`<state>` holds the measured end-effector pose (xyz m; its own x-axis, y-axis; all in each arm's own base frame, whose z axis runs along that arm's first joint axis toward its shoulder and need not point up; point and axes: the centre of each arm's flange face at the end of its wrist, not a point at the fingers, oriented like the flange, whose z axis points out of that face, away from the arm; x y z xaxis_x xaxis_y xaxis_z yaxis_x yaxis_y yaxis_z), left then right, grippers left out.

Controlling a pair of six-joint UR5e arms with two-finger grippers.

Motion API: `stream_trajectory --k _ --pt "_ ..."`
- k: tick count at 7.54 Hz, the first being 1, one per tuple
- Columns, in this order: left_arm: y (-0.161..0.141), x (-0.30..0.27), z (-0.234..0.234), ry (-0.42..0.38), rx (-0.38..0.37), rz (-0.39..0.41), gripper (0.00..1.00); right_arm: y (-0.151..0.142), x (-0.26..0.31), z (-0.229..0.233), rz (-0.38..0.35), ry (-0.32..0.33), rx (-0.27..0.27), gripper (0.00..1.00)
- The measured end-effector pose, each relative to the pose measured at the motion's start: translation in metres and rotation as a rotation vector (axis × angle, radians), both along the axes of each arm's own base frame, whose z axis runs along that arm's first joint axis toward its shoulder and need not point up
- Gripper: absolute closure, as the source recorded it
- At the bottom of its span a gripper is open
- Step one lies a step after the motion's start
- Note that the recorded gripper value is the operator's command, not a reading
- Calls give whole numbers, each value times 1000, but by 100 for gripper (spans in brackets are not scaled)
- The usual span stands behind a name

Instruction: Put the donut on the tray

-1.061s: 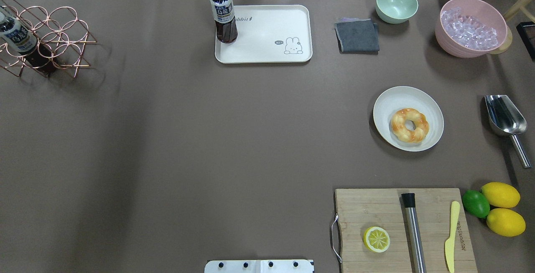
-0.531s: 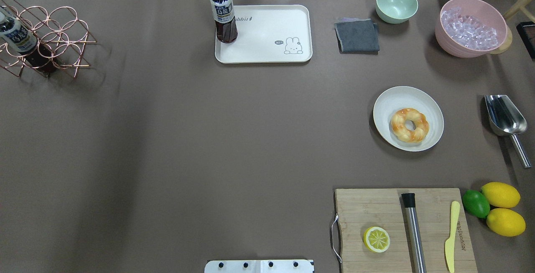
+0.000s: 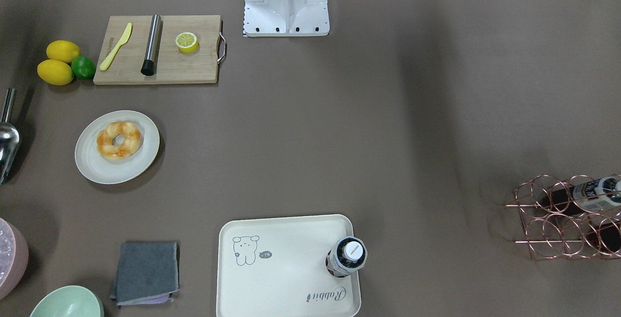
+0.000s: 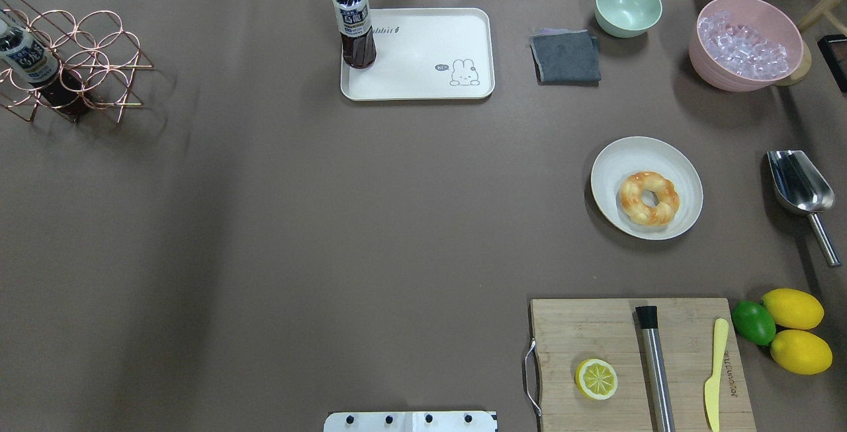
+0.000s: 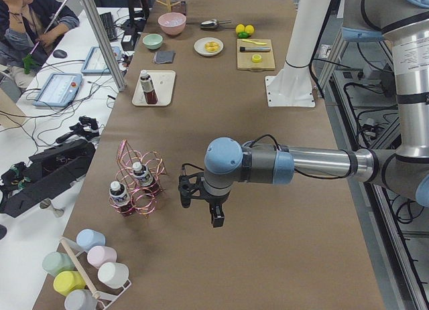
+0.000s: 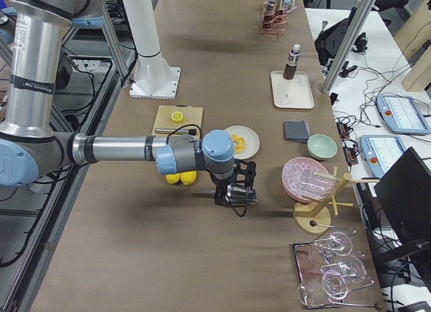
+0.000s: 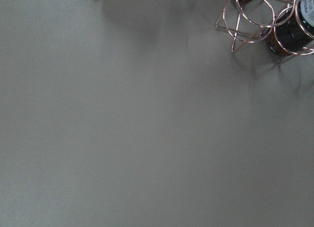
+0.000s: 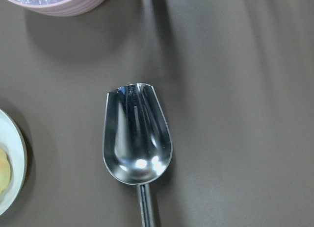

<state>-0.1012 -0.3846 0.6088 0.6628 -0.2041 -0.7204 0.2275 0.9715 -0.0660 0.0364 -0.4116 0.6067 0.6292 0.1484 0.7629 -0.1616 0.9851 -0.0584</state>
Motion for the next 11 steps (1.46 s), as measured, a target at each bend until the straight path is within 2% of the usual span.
stream_trajectory --k 2,4,8,9,11 --pt "0 0 0 0 0 0 1 -21 -57 -18 -8 14 -24 1" --pt "0 0 0 0 -1 1 1 -24 -104 -23 20 15 -34 5" --pt "0 0 1 0 -3 1 1 -12 -188 -8 121 -70 -42 14" --pt "1 1 2 1 -4 2 1 -12 -214 -15 150 -80 -52 30" --pt "5 2 5 3 -12 2 1 -11 -259 -31 176 -87 -63 42"
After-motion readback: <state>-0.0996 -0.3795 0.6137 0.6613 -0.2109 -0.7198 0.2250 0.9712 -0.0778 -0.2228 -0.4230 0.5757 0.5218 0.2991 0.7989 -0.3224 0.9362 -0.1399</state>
